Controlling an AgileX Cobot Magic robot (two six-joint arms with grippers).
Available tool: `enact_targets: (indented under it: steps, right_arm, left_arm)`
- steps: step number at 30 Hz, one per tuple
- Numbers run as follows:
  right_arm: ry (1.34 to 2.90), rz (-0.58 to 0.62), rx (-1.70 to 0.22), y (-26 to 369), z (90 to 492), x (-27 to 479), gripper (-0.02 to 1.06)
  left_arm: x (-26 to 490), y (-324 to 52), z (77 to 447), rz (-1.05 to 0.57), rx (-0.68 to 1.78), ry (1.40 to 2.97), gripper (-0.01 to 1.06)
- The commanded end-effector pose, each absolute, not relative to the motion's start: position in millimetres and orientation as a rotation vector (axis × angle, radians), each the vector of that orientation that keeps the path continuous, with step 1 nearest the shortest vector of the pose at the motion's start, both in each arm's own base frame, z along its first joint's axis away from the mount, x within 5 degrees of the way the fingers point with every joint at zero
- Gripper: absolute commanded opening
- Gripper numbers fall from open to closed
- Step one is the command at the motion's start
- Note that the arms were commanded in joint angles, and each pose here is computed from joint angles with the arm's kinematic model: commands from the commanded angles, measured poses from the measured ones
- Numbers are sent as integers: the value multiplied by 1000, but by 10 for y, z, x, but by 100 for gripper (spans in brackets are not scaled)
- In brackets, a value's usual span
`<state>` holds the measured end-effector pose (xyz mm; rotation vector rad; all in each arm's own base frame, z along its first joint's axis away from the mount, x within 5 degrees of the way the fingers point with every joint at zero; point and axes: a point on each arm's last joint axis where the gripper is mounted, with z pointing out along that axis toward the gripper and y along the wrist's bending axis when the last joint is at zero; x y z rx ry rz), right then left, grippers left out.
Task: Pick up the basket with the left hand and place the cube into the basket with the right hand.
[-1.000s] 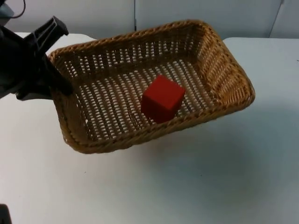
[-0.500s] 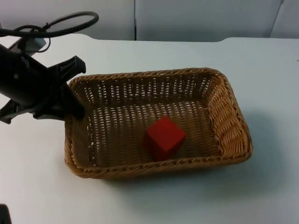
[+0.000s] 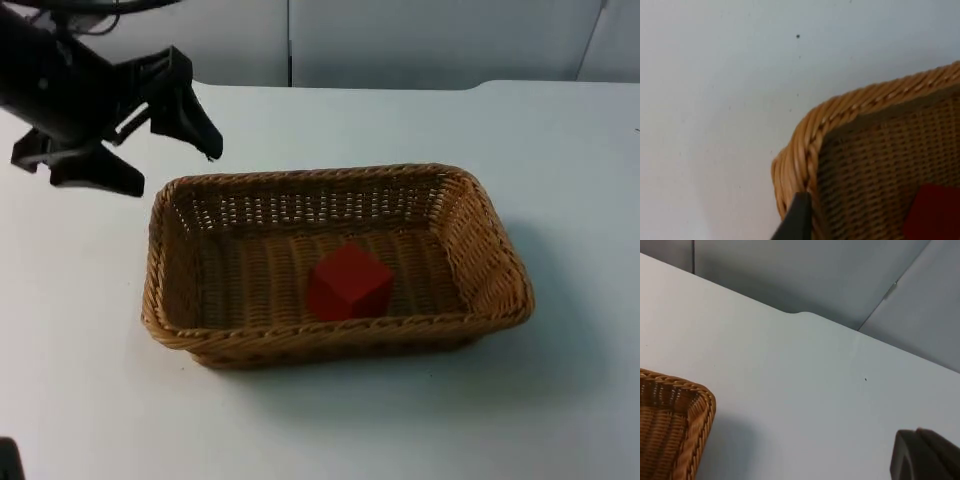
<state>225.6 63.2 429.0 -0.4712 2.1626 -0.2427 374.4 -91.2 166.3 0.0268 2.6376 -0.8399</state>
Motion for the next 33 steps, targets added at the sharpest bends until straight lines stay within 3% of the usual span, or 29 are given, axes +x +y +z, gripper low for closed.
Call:
enact_targets:
  steps: [1, 3, 4, 7, 11, 16, 20, 23, 25, 26, 29, 33]
  right_arm:
    - [2148, -251, -478, 611, 4329, 2240, 0]
    - [2148, -270, -484, 600, 4330, 2240, 0]
    - [2148, -270, -484, 600, 4330, 2240, 0]
    - [2105, -321, -466, 550, 4390, 2216, 0]
    - [2008, -404, -369, 418, 4554, 2109, 0]
    - [1872, -456, -298, 229, 4806, 1784, 0]
    - [1787, -325, -350, 151, 4951, 1329, 0]
    - [1774, -159, -506, 175, 4860, 942, 0]
    - [1836, -44, -615, 219, 4656, 756, 0]
    - [1836, -44, -615, 219, 4656, 756, 0]
    - [2013, 177, -804, 309, 4171, 465, 0]
    - [2076, 289, -879, 339, 3751, 307, 0]
  left_arm:
    - [3809, -847, 1849, -799, 57, 2617, 80]
    - [3899, -755, 2111, -742, 78, 2582, 66]
    - [3899, -755, 2111, -742, 78, 2582, 66]
    - [3924, -586, 2641, -728, 154, 2518, 0]
    - [3783, -473, 3063, -704, 192, 2434, 0]
    - [3389, -380, 3463, -528, 345, 2408, 0]
    - [2825, -362, 3690, -445, 366, 2345, 0]
    - [2279, -345, 3757, -399, 334, 2238, 0]
    - [1868, -337, 3771, -370, 325, 2158, 0]
    - [1868, -337, 3771, -370, 325, 2158, 0]
    - [1216, -340, 3751, -337, 338, 2028, 0]
    - [752, -339, 3680, -298, 362, 1926, 0]
